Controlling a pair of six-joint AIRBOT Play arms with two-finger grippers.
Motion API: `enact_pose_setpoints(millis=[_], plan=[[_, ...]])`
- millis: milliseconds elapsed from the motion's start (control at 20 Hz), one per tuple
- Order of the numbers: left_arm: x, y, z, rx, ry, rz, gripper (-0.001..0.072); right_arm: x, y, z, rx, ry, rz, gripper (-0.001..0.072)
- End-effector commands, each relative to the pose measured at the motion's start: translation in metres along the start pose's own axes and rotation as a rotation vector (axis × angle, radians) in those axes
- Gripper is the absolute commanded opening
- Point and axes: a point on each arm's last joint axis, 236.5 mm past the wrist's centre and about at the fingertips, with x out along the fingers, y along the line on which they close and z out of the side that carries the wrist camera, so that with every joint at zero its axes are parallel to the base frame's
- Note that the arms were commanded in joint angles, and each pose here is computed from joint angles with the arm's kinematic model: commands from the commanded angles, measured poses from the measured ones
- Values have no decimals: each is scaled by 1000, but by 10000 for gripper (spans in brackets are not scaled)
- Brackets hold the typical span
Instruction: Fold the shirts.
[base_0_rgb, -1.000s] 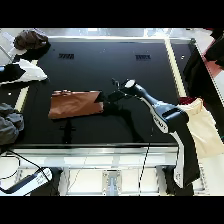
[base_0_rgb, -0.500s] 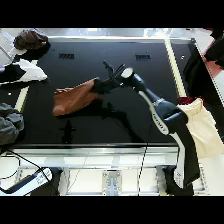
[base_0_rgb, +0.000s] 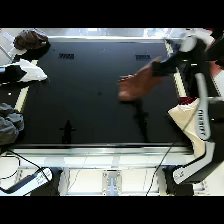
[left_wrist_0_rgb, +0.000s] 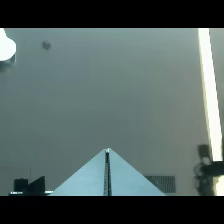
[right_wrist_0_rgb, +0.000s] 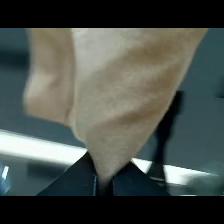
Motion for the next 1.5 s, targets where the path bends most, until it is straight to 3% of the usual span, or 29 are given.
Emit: enact_pose_setpoints(millis=[0, 350, 700, 750, 850, 900, 1000, 1150, 1300, 1450], plan=[[7, 4, -5, -11, 20, -4, 11, -86, -109, -31, 150, -34, -189, 12], [27, 9, -27, -41, 112, -29, 11, -159, -202, -155, 467, -11, -275, 12], [27, 7, -31, -43, 127, -37, 11, -85, -224, -333, 786, 153, -304, 14], [27, 7, -31, -43, 128, -37, 11, -76, -223, -347, 816, 171, -298, 39], [27, 7, -31, -43, 128, -37, 11, -69, -220, -364, 850, 202, -288, 209], [27, 7, -31, -43, 128, -37, 11, -72, -218, -366, 851, 214, -292, 256], [27, 8, -31, -43, 128, -37, 11, -91, -217, -354, 885, 175, -310, 274], [27, 8, -31, -43, 128, -37, 12, -145, -217, -276, 884, -139, -293, 273], [27, 8, -31, -43, 128, -37, 12, -197, -144, -150, 668, -579, 62, 267], [27, 7, -30, -48, 126, -41, 12, -219, -40, -92, 291, -714, 334, 266]])
